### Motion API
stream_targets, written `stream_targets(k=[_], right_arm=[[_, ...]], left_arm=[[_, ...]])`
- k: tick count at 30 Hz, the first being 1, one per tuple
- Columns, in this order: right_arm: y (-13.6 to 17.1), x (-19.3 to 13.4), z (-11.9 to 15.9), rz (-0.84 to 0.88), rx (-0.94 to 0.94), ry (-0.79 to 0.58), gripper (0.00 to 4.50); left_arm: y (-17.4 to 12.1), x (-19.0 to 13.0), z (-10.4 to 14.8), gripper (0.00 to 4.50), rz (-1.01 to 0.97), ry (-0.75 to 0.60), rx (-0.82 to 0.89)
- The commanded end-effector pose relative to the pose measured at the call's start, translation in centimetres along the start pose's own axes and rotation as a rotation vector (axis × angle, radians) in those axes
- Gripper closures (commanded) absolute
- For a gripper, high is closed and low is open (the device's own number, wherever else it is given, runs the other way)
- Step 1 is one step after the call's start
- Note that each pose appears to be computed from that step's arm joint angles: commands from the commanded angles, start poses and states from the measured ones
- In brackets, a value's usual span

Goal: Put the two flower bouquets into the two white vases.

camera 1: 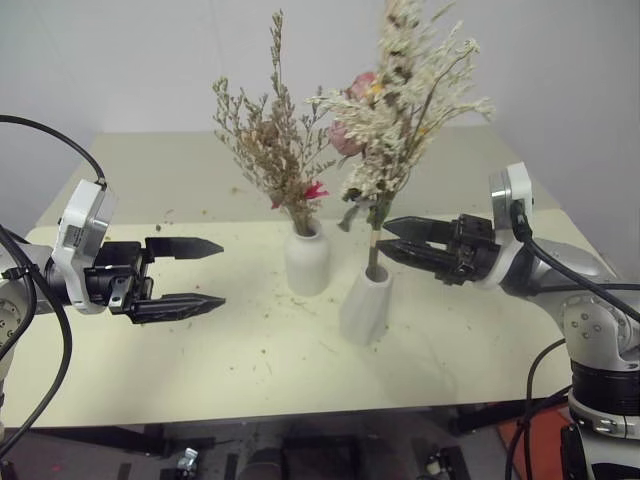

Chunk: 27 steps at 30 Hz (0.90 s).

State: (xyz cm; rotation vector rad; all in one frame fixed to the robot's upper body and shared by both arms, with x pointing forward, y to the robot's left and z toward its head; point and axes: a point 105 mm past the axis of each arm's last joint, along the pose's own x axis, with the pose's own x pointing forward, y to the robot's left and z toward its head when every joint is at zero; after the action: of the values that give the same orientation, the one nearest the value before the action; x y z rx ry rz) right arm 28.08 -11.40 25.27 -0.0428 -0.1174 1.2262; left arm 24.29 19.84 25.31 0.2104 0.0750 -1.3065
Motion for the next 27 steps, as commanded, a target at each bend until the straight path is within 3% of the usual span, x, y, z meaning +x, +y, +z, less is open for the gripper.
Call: stream_targets(k=[1, 3, 4, 16, 27], right_arm=[[0.6, -1.3, 1.6, -0.003, -0.098, -0.018, 0.8], [0.7, -2.0, 1.8, 0.001, -0.108, -0.011, 0.13], [0.7, -2.4, 1.8, 0.002, -0.109, -0.004, 0.05], [0.4, -7.2, 0.1, -0.028, -0.116, 0.161, 0.05], [-1.6, -12.2, -2.1, -0.191, -0.107, 0.3, 0.05]], left_arm=[[0.0, -0.1, 0.8, 0.0, -0.003, 0.001, 0.048], [0.1, -0.1, 0.8, 0.0, -0.004, 0.002, 0.048], [0.1, 0.0, 0.8, 0.0, -0.004, 0.003, 0.048], [0.2, 0.0, 0.8, 0.0, 0.003, 0.007, 0.046], [-0.1, -0.9, 0.6, 0.0, 0.065, -0.003, 0.035]])
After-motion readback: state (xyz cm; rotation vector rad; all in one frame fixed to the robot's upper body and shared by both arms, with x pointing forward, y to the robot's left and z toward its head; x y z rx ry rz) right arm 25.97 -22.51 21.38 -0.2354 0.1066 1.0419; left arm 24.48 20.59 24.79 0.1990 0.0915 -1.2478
